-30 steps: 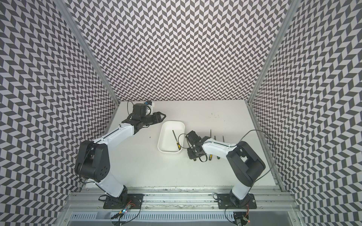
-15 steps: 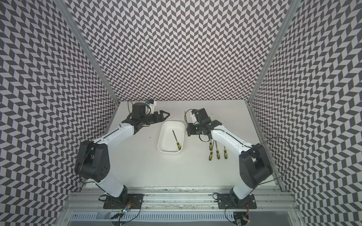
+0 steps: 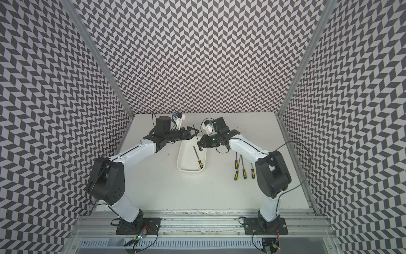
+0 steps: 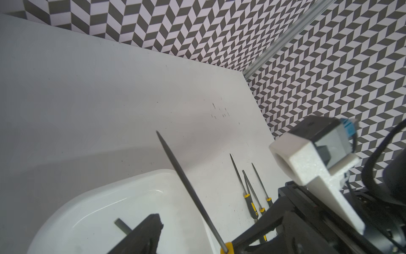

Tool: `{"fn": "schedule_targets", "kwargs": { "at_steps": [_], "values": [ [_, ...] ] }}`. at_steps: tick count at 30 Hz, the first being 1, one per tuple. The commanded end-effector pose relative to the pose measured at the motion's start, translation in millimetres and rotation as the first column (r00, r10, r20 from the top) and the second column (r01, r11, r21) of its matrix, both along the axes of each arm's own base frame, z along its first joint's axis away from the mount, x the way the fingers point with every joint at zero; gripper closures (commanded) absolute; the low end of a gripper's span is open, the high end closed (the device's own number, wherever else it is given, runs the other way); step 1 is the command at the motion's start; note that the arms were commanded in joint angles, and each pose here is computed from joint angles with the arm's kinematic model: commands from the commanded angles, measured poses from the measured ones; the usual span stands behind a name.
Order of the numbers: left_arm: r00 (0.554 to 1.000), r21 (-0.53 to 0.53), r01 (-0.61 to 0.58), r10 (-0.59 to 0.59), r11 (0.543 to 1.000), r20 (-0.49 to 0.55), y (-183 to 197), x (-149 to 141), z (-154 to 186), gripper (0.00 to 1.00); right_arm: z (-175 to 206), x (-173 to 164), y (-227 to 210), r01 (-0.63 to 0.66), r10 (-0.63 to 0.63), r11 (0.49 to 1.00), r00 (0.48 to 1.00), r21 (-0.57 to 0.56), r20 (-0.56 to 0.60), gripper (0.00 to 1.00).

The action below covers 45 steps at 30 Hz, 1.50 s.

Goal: Put the file tool into the storage box
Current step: Pick up the file tool from the center of the board, then place the file tool in the storage box.

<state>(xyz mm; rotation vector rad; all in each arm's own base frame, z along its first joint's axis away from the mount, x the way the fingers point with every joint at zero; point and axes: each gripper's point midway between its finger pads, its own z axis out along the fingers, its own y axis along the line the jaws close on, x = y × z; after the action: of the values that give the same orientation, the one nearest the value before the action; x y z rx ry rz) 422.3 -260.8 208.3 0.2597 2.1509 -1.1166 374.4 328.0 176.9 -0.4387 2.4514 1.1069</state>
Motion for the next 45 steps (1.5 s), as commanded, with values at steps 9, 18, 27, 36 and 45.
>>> {"fn": "schedule_targets", "kwargs": {
  "at_steps": [9, 18, 27, 36, 45],
  "values": [
    [0.999, -0.011, 0.02, -0.02, 1.0, 0.027, -5, 8, 1, 0.93, 52, 9, 16, -0.027, 0.015, 0.995, 0.993, 0.1, 0.116, 0.91],
    [0.999, 0.057, 0.015, -0.017, 0.998, 0.042, 1, 7, 1, 1.0, 54, 16, 8, 0.024, -0.032, 0.998, 0.991, 0.066, 0.131, 0.78],
    [0.991, 0.204, -0.04, 0.065, 0.978, -0.119, 30, -17, -68, 1.0, 59, 31, -37, 0.204, -0.2, 0.979, 0.963, -0.003, 0.183, 0.53],
    [0.959, 0.258, 0.049, 0.026, 0.965, -0.281, 9, -37, -135, 1.0, 36, 34, -57, 0.245, -0.241, 0.969, 0.964, -0.031, 0.112, 0.54],
    [0.914, 0.311, 0.07, 0.064, 0.948, -0.4, 7, -45, -176, 1.0, 29, 36, -74, 0.274, -0.268, 0.961, 0.958, -0.046, 0.098, 0.54]
  ]
}}
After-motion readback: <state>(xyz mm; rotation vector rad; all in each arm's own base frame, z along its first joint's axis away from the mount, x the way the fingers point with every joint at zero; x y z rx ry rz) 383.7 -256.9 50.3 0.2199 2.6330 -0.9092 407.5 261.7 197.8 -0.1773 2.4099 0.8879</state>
